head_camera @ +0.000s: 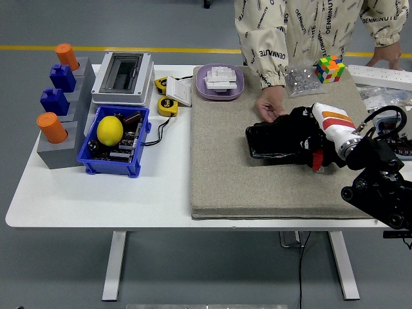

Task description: Pick the rag up,wipe the panel,place it on the desk

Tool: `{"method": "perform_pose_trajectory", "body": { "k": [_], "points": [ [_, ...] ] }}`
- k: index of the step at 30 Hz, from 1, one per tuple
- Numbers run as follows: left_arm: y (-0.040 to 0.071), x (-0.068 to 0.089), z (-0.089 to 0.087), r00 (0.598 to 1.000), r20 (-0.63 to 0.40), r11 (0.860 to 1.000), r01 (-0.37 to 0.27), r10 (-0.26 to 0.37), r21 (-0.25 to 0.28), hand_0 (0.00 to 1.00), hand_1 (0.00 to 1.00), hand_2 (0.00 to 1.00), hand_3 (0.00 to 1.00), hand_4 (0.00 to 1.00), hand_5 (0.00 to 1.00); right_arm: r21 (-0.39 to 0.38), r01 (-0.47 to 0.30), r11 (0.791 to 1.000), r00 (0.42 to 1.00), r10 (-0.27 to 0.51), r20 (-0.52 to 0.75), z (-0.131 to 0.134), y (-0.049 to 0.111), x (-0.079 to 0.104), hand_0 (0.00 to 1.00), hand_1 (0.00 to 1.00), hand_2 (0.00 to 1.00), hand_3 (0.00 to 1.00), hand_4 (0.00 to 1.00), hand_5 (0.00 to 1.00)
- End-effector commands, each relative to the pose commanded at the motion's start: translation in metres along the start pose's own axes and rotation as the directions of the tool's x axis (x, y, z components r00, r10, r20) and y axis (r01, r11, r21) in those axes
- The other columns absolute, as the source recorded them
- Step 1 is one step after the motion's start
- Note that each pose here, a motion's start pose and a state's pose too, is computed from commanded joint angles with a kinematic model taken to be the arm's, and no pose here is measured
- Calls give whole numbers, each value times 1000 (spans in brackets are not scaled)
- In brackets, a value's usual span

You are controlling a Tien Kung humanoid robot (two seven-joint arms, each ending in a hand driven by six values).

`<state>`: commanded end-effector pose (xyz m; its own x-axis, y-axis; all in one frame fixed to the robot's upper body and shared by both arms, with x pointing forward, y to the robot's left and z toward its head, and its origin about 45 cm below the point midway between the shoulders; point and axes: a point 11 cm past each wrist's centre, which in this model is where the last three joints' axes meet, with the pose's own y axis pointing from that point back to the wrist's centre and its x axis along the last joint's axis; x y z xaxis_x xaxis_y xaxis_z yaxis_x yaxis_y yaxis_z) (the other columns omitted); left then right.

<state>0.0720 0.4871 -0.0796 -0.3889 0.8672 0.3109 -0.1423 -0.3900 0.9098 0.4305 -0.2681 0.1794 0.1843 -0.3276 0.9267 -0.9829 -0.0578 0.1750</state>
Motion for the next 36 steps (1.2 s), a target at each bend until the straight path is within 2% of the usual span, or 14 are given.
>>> {"method": "perform_pose_trajectory", "body": {
  "k": [18, 36],
  "points": [
    [0, 0, 0, 1000, 7, 1000, 2, -2, -2, 609, 640, 654, 563, 626, 438, -144, -50, 988, 998, 43, -49, 74, 14, 30, 238, 363, 412, 425, 940, 2],
    [0, -1, -3, 1000, 7, 1000, 3, -3, 4, 609, 640, 654, 562, 627, 440, -183, -86, 979, 996, 77, -55, 95, 21, 47, 240, 363, 412, 423, 940, 2]
  ]
}}
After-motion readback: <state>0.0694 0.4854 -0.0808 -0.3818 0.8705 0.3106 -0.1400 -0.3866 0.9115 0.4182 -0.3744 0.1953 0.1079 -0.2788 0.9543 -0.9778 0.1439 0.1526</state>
